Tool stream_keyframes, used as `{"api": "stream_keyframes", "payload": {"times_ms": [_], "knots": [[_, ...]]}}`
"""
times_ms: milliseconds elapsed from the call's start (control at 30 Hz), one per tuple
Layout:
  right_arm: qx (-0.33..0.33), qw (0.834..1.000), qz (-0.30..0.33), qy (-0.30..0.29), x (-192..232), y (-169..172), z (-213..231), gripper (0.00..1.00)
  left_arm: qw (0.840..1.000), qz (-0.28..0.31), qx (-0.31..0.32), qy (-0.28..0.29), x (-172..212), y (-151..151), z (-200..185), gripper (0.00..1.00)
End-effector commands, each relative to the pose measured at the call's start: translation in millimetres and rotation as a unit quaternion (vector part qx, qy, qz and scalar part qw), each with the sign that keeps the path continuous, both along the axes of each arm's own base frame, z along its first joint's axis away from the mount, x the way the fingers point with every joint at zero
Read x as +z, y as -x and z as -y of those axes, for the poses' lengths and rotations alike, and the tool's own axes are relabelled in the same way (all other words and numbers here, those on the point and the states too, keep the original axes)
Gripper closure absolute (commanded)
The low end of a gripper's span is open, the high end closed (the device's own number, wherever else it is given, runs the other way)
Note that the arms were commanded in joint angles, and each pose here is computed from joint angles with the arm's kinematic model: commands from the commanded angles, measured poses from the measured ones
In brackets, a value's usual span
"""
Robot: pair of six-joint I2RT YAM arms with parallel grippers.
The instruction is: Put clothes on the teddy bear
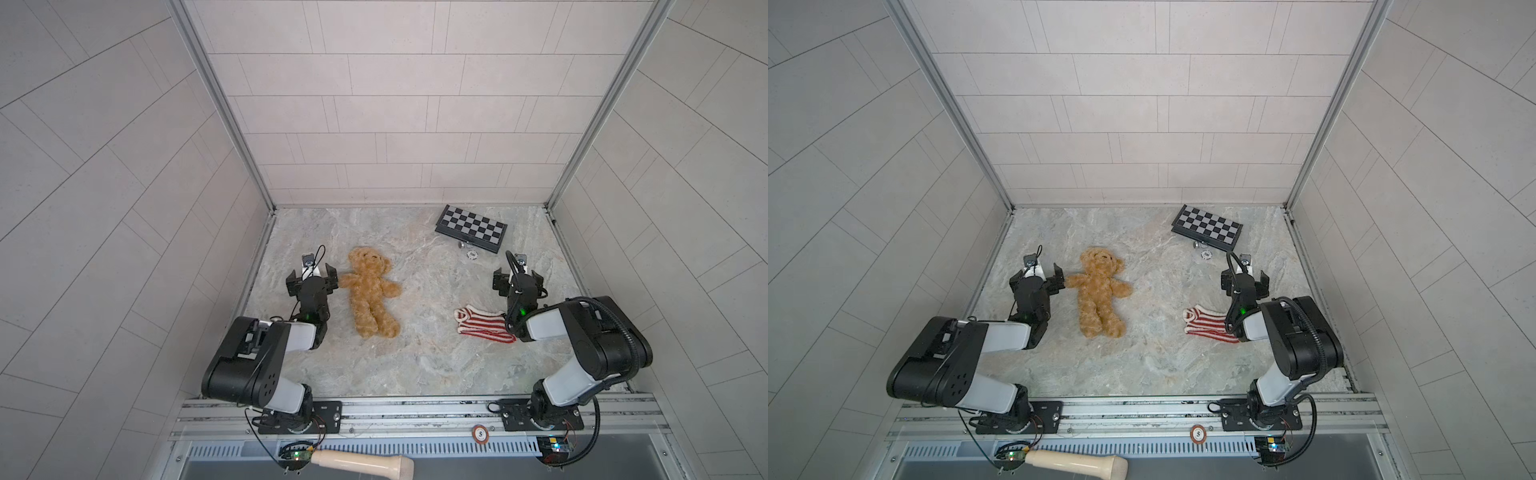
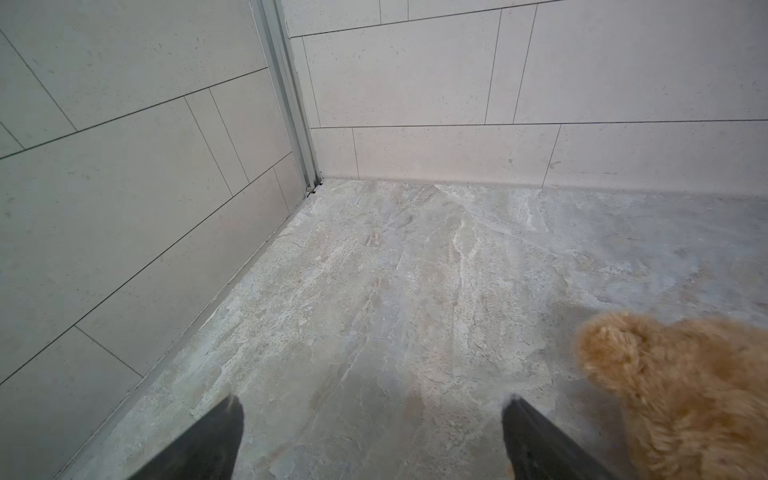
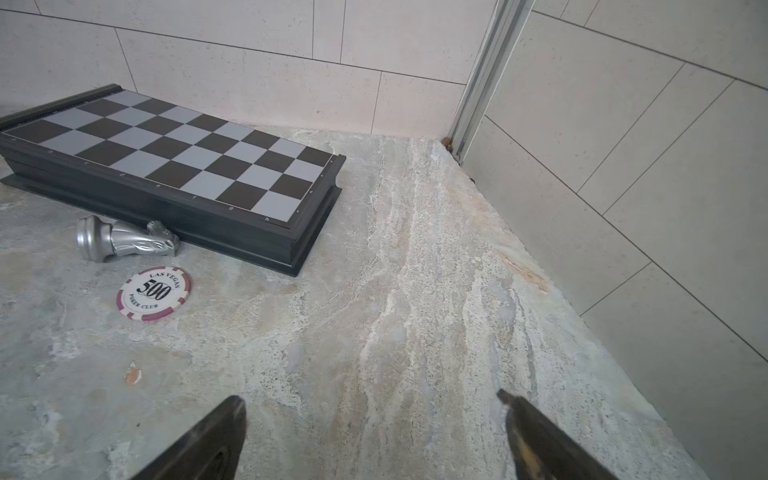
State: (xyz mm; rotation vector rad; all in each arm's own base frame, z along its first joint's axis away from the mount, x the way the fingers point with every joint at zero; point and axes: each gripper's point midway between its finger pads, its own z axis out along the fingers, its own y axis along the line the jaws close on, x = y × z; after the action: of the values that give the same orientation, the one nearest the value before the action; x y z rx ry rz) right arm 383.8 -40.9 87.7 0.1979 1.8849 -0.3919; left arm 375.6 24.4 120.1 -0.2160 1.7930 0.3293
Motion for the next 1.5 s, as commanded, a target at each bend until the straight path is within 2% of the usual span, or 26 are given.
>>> {"api": "stream_keyframes", "payload": {"times_ms": [0,1333,1400,1467], "knots": [[-0.002,1.000,0.010,0.000,7,-1,1,0.01,1.000,0.013,0.002,0.005,8,-4,-1,0.00],[-0.001,1.000,0.011,0.001,7,0,1,0.01,1.000,0.015,0.002,0.005,9,-4,-1,0.00],[-0.025,0.999,0.022,0.010,15,6,6,0.01,1.000,0.023,0.008,0.007,13,-1,-3,0.00],[-0.004,0.999,0.028,0.021,25,9,-1,0.01,1.000,0.024,0.011,0.006,21,4,-5,0.00]]}}
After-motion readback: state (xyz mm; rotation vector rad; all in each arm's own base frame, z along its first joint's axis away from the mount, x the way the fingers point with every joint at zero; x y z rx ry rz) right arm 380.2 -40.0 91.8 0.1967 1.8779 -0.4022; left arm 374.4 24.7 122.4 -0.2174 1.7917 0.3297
